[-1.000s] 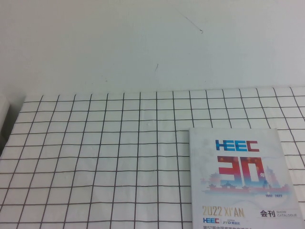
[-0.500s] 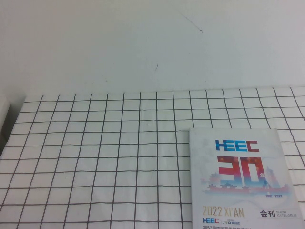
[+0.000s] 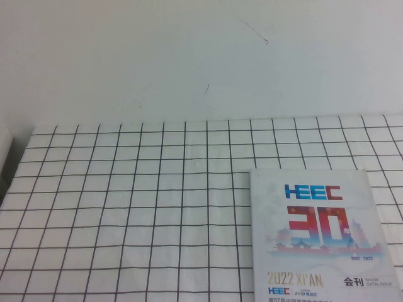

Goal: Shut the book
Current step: 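Close the open booklet and leave it lying on the table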

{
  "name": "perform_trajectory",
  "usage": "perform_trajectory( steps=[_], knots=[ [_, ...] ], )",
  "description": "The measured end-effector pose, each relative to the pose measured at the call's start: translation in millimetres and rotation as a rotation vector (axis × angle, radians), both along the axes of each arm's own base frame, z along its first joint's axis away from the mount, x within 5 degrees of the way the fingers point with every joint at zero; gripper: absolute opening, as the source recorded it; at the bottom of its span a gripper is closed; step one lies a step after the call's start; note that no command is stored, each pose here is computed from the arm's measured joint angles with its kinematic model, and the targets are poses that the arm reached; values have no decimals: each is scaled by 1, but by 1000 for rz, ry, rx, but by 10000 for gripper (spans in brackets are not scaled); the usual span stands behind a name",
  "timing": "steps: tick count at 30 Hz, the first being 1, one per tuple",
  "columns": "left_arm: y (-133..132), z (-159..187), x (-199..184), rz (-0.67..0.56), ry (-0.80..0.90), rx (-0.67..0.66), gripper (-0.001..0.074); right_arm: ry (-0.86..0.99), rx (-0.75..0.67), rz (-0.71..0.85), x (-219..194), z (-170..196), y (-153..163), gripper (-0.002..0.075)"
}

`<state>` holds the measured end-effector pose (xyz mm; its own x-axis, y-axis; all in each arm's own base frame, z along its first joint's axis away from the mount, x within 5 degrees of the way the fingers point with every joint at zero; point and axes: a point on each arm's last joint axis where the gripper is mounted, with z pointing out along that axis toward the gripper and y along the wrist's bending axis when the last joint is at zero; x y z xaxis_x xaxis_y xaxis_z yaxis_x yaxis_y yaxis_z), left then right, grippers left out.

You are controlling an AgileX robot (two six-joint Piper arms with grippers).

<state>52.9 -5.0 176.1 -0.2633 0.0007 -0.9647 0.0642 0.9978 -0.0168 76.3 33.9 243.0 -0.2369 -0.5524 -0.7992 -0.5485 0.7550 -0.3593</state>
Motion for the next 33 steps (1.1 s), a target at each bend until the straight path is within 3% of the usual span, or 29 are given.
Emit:
perform_trajectory(
  steps=[14,20,24,30,33],
  knots=[
    [0,0,0,0,4,0,-3,-25,13,-17,-3,2,-3,-3],
    [0,0,0,0,4,0,-3,-70,119,-200,-14,7,-19,-3],
    [0,0,0,0,4,0,-3,-74,198,-341,-22,-12,-28,-3],
    [0,-1,0,-1,6,0,-3,-87,258,-456,-25,-71,-33,-3],
    [0,-1,0,-1,8,0,-3,-90,270,-507,-26,-73,-36,-3]
  ],
)
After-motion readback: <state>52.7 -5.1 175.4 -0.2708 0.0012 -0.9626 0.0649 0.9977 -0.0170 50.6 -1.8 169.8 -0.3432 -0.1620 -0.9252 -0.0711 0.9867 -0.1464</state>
